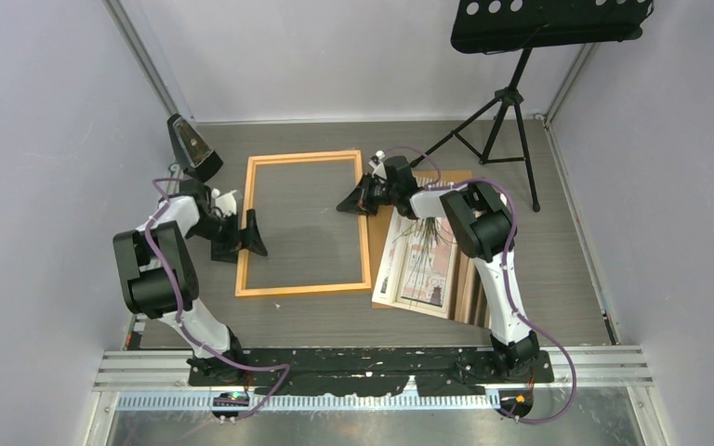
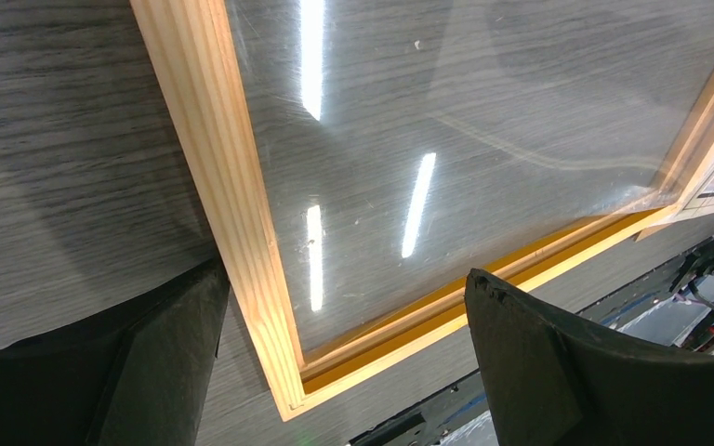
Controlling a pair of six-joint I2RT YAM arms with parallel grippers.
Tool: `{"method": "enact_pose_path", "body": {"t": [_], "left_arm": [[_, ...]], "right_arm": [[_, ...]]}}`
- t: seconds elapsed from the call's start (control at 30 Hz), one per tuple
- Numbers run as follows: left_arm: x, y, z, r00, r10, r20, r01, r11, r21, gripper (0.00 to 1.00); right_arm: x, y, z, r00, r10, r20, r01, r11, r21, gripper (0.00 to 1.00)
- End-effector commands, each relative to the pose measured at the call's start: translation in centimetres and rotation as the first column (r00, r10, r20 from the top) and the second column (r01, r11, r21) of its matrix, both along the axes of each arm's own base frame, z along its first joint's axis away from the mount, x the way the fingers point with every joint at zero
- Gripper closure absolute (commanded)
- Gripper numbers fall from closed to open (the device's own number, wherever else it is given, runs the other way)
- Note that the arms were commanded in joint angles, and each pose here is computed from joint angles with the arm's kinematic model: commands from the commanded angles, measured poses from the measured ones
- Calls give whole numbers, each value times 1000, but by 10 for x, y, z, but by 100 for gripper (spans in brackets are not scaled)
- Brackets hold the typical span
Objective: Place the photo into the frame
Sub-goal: Place the photo frame item in the photo frame.
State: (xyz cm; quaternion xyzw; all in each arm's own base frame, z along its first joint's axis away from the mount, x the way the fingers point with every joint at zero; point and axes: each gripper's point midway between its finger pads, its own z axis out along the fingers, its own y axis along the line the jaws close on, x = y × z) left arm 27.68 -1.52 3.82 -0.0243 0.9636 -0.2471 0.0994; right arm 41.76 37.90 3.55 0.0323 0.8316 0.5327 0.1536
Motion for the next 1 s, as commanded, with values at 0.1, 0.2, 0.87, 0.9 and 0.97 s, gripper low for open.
{"method": "enact_pose_path", "body": {"t": [0.1, 0.2, 0.87, 0.9, 0.97], "left_arm": [[5, -16, 15, 999, -15, 49, 18, 999, -48, 3], [7, -13, 16, 998, -11, 60, 13, 1000, -25, 0], [45, 15, 76, 963, 6, 270, -47, 988, 147, 0], [50, 13, 81, 960, 5, 281, -47, 988, 145, 1], [59, 5, 89, 955, -11, 295, -30, 990, 135, 0]], "right_arm": [[-7, 13, 9, 998, 55, 41, -55, 998, -8, 94], [-7, 13, 8, 998, 55, 41, -55, 998, -12, 94], [-5, 12, 9, 997, 61, 56, -59, 998, -29, 94], [-5, 12, 9, 996, 61, 58, -59, 998, -29, 94], [-5, 12, 8, 997, 59, 55, -57, 998, -31, 94]]}}
